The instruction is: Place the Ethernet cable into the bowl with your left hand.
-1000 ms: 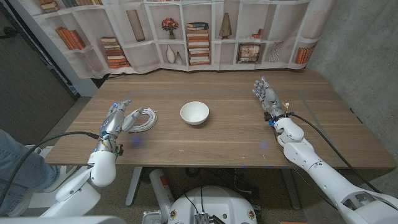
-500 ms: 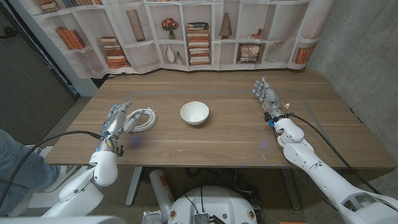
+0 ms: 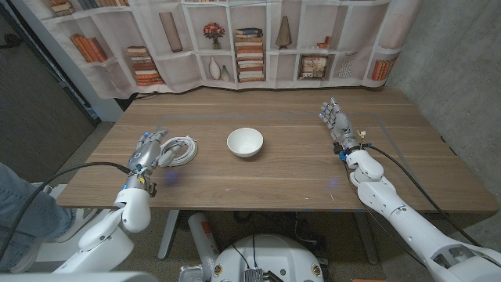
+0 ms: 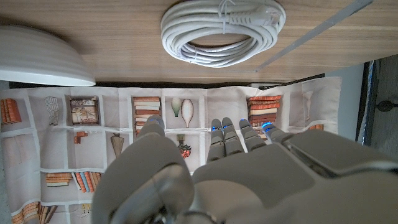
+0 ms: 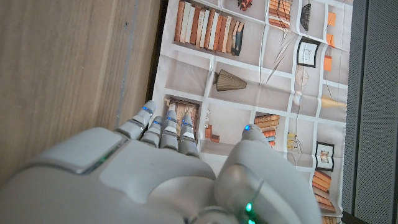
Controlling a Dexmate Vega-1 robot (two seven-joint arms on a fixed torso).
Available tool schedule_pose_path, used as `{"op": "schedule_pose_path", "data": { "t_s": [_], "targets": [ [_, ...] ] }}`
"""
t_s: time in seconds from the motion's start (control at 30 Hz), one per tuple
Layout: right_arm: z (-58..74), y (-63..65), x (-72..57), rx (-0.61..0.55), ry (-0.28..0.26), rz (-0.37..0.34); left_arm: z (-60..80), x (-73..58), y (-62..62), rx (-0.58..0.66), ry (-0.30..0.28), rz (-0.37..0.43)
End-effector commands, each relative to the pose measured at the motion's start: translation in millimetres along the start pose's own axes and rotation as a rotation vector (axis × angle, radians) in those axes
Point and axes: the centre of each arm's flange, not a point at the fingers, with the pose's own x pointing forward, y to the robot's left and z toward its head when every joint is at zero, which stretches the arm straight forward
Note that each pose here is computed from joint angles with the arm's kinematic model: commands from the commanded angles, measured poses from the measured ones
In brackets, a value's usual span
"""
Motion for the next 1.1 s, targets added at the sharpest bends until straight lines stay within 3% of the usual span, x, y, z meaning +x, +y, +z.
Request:
{"op": "schedule_pose_path", "data": {
  "t_s": [0.03,0.47,1.1],
  "targets": [
    [0.2,-2.7,-0.7,0.004,0.0,0.0,6.7,3.1,0.7,0.054,0.031,-0.026],
    [0.7,-5.5,-0.3,0.006,-0.005,0.0,12.8,0.9,1.1,0.129,0.069,-0.017],
    [-1.1,-9.2,-1.5,0.009,-0.002,-0.005,15.9,6.8,-7.5,0.173,0.115,-0.082]
  ]
}}
